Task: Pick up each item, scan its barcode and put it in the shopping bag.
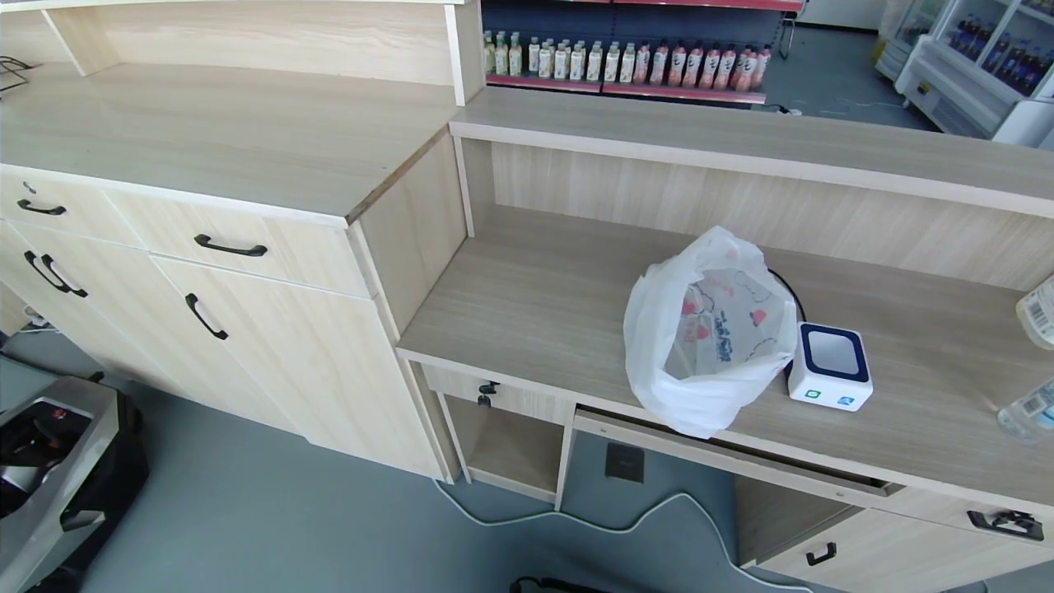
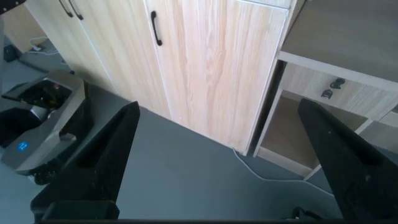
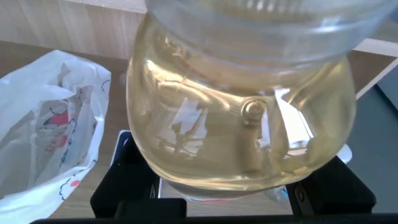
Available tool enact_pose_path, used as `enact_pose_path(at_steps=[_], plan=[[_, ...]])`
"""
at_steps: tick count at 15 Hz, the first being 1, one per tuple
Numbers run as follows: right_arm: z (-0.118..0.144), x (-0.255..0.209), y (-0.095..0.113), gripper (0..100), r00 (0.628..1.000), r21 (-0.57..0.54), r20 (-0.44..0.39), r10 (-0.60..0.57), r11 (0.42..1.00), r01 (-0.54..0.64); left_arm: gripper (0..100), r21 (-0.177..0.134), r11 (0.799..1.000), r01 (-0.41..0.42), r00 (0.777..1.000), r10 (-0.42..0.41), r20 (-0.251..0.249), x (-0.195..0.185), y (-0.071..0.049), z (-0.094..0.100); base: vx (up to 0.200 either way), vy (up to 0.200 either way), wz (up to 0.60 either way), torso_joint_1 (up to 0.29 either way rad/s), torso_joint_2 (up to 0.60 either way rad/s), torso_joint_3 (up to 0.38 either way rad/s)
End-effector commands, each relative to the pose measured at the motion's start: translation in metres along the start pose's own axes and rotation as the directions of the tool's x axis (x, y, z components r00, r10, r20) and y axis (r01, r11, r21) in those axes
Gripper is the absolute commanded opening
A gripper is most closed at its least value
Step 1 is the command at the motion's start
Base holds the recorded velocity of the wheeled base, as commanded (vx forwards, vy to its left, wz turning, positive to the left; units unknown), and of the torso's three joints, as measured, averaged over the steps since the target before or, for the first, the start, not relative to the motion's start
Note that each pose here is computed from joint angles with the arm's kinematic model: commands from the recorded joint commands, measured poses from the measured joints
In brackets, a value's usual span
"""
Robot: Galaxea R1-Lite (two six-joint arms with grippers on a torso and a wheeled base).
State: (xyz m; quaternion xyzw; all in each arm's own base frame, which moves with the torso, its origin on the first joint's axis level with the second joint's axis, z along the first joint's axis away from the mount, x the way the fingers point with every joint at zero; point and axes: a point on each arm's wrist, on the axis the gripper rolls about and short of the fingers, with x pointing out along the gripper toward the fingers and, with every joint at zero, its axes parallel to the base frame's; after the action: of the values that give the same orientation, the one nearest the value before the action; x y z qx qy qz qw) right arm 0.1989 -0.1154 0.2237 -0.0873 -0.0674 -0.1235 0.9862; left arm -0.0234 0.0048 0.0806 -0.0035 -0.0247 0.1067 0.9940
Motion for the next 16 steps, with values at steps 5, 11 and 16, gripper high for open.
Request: enact_pose_path(at_steps=[5, 11, 16], plan=[[0.005, 0.032, 0.013, 0, 0.996, 0.015, 0.035, 0.081, 0.997, -0.082, 100, -0.002, 1.0, -0.002, 1.0, 0.002, 0.001, 0.0, 0.0, 0.0, 0.0, 0.08, 0.0, 0.001, 0.0, 0.0], [-0.01, 0.055, 0.046, 0, 0.976, 0.026, 0.077, 0.203, 0.978, -0.206, 100, -0.003, 1.0, -0.004, 1.0, 0.004, 0.001, 0.0, 0.0, 0.0, 0.0, 0.0, 0.0, 0.0, 0.0, 0.0], [-0.062, 0.093, 0.095, 0, 0.939, 0.071, 0.069, 0.336, 0.937, -0.341, 100, -0.003, 1.0, -0.002, 1.0, 0.002, 0.001, 0.0, 0.0, 0.0, 0.0, 0.0, 0.0, 0.0, 0.0, 0.0]])
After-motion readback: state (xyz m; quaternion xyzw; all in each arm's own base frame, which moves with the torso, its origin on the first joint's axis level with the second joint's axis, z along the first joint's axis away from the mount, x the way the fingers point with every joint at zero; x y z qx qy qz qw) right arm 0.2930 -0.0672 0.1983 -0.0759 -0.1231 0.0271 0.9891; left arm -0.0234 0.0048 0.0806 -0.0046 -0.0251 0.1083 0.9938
